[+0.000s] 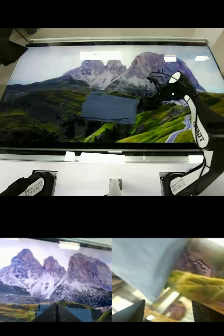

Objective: Fold the shirts.

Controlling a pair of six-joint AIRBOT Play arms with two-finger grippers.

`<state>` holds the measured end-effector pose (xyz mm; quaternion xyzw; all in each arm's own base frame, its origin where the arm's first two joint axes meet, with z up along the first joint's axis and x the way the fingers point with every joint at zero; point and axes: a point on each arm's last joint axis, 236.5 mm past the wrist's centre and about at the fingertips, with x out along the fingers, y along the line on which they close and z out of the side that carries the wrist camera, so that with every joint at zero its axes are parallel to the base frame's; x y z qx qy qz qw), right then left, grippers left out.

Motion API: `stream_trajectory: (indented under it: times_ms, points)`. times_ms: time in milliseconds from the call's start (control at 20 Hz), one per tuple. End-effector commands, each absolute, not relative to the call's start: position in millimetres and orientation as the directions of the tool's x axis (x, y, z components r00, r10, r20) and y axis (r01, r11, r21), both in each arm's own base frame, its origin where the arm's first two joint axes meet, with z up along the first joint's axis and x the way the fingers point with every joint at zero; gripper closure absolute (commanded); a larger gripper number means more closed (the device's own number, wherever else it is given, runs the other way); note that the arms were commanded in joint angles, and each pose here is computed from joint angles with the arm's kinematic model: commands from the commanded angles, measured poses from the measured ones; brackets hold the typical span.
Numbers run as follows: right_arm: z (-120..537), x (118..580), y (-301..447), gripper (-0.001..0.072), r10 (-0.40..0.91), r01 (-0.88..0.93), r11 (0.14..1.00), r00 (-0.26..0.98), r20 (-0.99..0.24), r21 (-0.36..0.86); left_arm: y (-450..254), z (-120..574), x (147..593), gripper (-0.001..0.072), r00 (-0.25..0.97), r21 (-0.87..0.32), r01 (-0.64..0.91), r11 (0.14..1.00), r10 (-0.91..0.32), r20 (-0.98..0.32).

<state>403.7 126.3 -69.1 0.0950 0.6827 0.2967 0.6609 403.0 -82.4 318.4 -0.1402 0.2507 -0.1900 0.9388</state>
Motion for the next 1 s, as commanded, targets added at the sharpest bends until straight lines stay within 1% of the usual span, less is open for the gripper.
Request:
stream_trajectory:
  times_ms: [0,50,150,250,300,350,400,450,500,600,750,850,950]
  points:
    - [-85,419,152,0.0097,0.658,-0.174,0.732,-0.072,-0.750,0.659,-83,316,401,0.0676,0.794,-0.360,0.288,0.888,-0.431,-0.428]
    - [-87,422,163,0.0097,0.675,-0.185,0.716,-0.064,-0.735,0.673,-83,316,401,0.0677,0.794,-0.360,0.288,0.888,-0.431,-0.429]
    - [-95,423,177,0.0097,0.664,-0.215,0.721,-0.060,-0.746,0.659,-83,316,401,0.0676,0.794,-0.366,0.283,0.886,-0.431,-0.429]
    - [-103,430,184,0.0122,0.653,-0.209,0.735,-0.034,-0.756,0.645,-83,315,402,0.0676,0.794,-0.366,0.283,0.886,-0.431,-0.429]
    - [-103,433,185,0.0147,0.658,-0.199,0.736,-0.021,-0.753,0.648,-83,315,402,0.0676,0.794,-0.366,0.283,0.886,-0.431,-0.429]
    - [-102,437,185,0.0258,0.660,-0.198,0.735,-0.006,-0.751,0.648,-83,315,402,0.0676,0.794,-0.366,0.283,0.886,-0.431,-0.429]
    - [-99,440,184,0.0584,0.666,-0.223,0.728,0.002,-0.746,0.649,-83,315,402,0.0676,0.794,-0.366,0.283,0.887,-0.431,-0.429]
    - [-93,445,184,0.0684,0.675,-0.257,0.716,0.017,-0.738,0.649,-83,315,402,0.0676,0.794,-0.366,0.283,0.886,-0.431,-0.429]
    - [-83,455,179,0.0680,0.685,-0.303,0.703,0.045,-0.727,0.643,-83,315,402,0.0676,0.794,-0.367,0.283,0.886,-0.430,-0.429]
    - [-57,485,151,0.0680,0.680,-0.320,0.720,0.146,-0.719,0.616,-83,315,402,0.0676,0.794,-0.367,0.283,0.886,-0.431,-0.429]
    - [-3,533,52,0.0681,0.620,-0.253,0.784,0.369,-0.692,0.567,-83,315,402,0.0676,0.794,-0.367,0.283,0.886,-0.431,-0.429]
    - [22,541,-32,0.0681,0.549,-0.141,0.816,0.489,-0.677,0.560,-83,315,402,0.0676,0.794,-0.367,0.283,0.886,-0.431,-0.429]
    - [33,523,-111,0.0680,0.480,-0.034,0.828,0.557,-0.678,0.559,-83,315,402,0.0676,0.794,-0.370,0.281,0.886,-0.431,-0.429]
